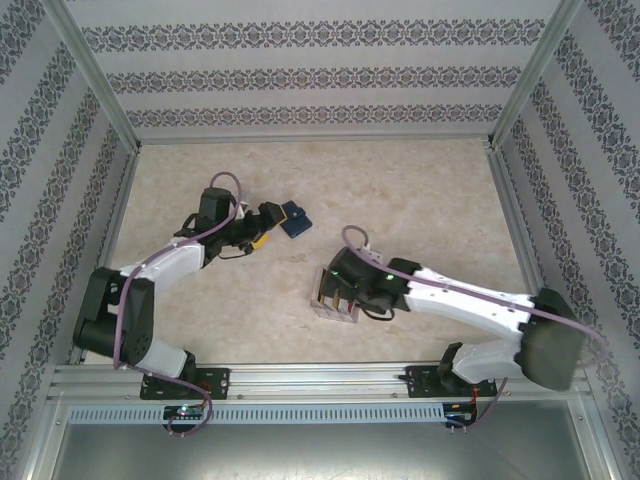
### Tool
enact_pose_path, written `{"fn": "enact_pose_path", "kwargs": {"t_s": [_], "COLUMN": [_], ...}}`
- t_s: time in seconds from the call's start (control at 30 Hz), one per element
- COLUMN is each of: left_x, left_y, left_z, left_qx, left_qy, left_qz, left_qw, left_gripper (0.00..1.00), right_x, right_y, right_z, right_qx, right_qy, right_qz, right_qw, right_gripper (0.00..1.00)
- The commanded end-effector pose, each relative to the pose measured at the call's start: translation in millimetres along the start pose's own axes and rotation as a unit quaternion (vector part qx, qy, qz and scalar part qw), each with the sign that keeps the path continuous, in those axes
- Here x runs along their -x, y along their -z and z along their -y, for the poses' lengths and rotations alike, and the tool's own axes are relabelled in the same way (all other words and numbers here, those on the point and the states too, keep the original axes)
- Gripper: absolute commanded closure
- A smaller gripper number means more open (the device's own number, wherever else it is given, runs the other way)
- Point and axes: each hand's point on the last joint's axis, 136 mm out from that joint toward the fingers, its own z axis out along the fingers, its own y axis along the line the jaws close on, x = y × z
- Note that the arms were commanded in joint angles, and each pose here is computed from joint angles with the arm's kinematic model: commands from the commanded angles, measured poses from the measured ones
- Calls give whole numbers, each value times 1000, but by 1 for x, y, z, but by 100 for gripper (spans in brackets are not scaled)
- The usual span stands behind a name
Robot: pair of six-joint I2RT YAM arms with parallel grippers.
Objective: Put the credit cards into the card holder
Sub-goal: Move the storage box to the center of the table.
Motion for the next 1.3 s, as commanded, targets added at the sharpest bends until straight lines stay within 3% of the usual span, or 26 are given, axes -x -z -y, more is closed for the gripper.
{"fn": "enact_pose_path", "kwargs": {"t_s": [0.0, 0.33, 0.8, 1.27], "left_x": [-5, -11, -25, -28], "left_y": [22, 51, 48, 47], "left_z": [-21, -46, -59, -60], "left_qx": [76, 127, 130, 122], "left_qy": [-36, -44, -45, -32], "left_qz": [-6, 30, 10, 12], "left_qw": [996, 991, 991, 992], "left_gripper": [4, 1, 1, 2], "right_x": [11, 8, 17, 17], "right_y": [3, -17, -35, -38], "right_z": [-5, -48, -33, -49], "right_qx": [-62, -97, -175, -157], "right_qy": [1, 80, 148, 166], "right_qz": [40, 30, 46, 31], "right_qw": [997, 992, 972, 973], "right_gripper": [2, 2, 18, 11]}}
